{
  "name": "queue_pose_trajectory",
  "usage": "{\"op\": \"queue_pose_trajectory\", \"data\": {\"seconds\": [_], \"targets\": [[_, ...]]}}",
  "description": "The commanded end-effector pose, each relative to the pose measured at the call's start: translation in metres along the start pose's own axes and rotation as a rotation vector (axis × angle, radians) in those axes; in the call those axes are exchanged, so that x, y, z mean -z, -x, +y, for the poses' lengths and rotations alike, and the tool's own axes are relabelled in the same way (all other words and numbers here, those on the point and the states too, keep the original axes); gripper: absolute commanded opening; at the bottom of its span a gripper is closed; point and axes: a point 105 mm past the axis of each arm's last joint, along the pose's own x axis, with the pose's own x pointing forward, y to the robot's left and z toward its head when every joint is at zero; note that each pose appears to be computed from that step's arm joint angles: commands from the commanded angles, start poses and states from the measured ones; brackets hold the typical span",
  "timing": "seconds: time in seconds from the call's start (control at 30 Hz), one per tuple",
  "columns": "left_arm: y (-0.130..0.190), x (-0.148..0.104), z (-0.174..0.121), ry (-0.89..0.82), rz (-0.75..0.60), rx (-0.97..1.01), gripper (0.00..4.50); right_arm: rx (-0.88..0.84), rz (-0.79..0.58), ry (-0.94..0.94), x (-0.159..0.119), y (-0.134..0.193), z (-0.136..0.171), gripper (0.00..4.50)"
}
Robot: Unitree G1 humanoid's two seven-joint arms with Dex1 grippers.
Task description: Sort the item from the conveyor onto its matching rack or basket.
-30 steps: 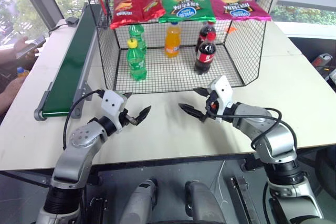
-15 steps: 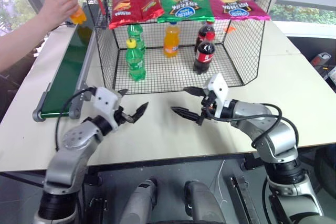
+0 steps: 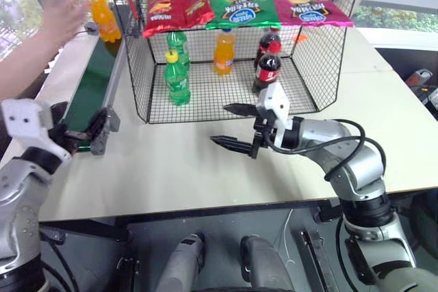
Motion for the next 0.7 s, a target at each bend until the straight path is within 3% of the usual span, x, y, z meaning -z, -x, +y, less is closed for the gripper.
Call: {"op": "queue_pose_trajectory", "data": {"seconds": [0.03, 0.27, 0.7], "targets": [[0.008, -0.006, 0.014, 0.012, -0.017, -0.045, 4.5, -0.031, -0.051, 0.033, -0.014, -0.005, 0.004, 4.44], [0.01, 0.01, 0.026, 0.048, 0.009, -0.105, 4.5, -0.03, -0.054, 0.037, -0.014, -0.008, 0.003, 4.44], [0.001, 0.007, 0.032, 0.041, -0.014, -0.134, 4.5, -0.021, -0.024, 0.053, -0.005, -0.01, 0.006, 4.44]]}}
